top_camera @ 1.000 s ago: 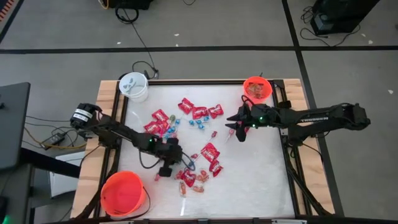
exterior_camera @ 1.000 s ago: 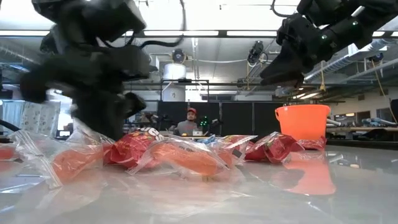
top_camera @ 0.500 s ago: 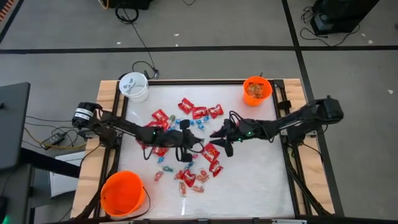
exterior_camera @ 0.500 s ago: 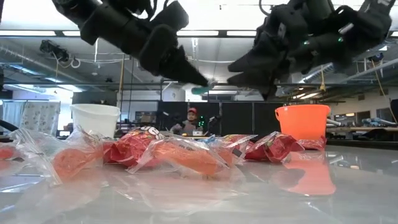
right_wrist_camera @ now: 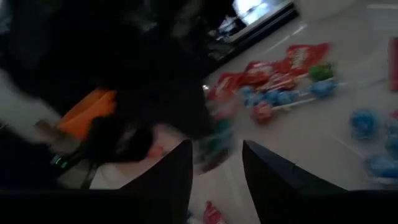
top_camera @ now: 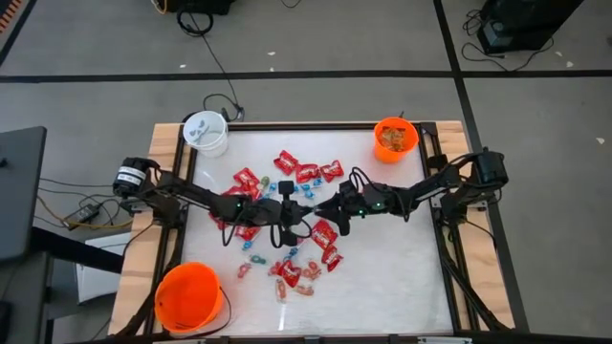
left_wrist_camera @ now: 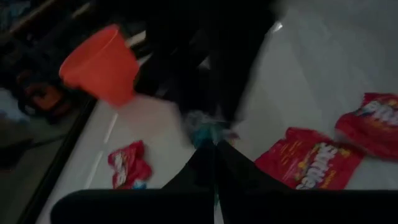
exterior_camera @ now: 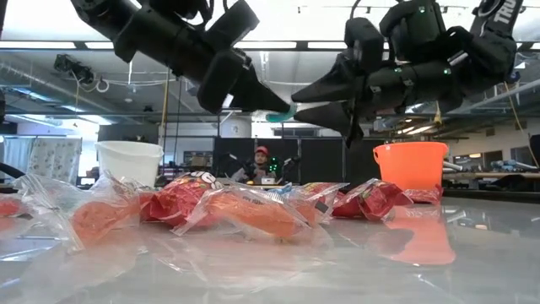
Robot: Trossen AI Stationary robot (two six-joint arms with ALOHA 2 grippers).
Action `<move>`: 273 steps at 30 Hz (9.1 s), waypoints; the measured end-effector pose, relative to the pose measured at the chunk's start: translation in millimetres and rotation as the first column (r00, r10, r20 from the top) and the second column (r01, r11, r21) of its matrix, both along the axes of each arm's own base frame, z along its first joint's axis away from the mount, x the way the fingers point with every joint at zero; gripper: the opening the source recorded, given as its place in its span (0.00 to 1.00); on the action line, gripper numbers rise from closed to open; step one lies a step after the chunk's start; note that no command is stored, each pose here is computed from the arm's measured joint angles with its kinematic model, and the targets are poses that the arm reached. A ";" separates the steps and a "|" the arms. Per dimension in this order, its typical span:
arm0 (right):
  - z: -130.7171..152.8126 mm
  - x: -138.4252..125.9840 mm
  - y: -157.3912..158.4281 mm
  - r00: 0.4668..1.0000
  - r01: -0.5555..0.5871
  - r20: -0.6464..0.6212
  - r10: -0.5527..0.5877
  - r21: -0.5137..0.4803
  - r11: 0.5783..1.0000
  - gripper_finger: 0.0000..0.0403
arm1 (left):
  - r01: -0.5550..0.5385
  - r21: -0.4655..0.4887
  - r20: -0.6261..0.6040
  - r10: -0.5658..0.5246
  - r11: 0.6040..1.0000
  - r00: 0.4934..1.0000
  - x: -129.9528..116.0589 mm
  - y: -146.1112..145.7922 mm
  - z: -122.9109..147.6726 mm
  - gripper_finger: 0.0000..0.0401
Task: Sort candy by brand, put in halloween buckets
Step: Put the top blue gummy into the top orange bucket, then put the left red gummy into the top orange bucket
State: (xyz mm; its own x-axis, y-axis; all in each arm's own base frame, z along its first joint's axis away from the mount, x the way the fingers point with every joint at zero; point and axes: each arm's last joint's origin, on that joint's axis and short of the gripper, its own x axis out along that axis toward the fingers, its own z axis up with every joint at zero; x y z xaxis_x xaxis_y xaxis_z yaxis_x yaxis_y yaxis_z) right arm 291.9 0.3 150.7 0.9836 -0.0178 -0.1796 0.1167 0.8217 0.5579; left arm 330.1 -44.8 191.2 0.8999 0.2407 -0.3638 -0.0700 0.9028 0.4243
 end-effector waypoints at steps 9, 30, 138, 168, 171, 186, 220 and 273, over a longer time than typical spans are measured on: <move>2.2 0.4 -0.4 0.999 -0.030 0.018 0.030 -0.015 0.999 0.13 | 0.011 0.000 0.026 -0.011 1.000 1.000 0.6 -3.0 2.4 0.02; -13.1 -13.4 -39.8 0.962 0.082 -0.248 -0.117 -0.148 0.986 0.01 | -0.070 -0.160 -0.035 0.065 0.985 0.997 -7.1 2.6 2.3 0.29; 111.9 -125.1 -87.5 0.949 0.196 -0.165 -0.269 -0.362 0.911 0.37 | -0.645 -0.606 -0.681 0.117 0.465 0.723 -107.7 4.1 1.6 0.24; 108.3 -112.4 -71.4 0.966 0.109 -0.180 -0.187 -0.374 0.921 0.37 | -0.709 -0.563 -0.764 0.059 0.425 0.643 -113.7 -104.9 -56.0 0.39; 108.2 -112.4 -71.4 0.966 0.104 -0.182 -0.185 -0.383 0.918 0.37 | -0.738 -0.518 -0.787 0.097 0.433 0.609 -114.9 -99.0 -58.2 0.31; 90.7 -63.9 -65.5 0.994 0.009 -0.099 -0.046 -0.346 0.938 0.36 | -0.441 -0.627 -0.505 0.096 0.642 0.858 -80.9 -69.7 16.5 0.01; 39.5 16.2 -11.3 0.925 -0.215 0.114 0.364 -0.632 0.745 0.36 | 0.168 -0.612 -0.010 -0.220 0.773 0.975 8.1 54.0 53.0 0.01; 55.5 0.2 -29.4 0.885 -0.363 0.073 0.460 -0.511 0.779 0.27 | 0.282 -0.475 0.173 -0.225 0.834 0.959 14.9 55.9 71.0 0.02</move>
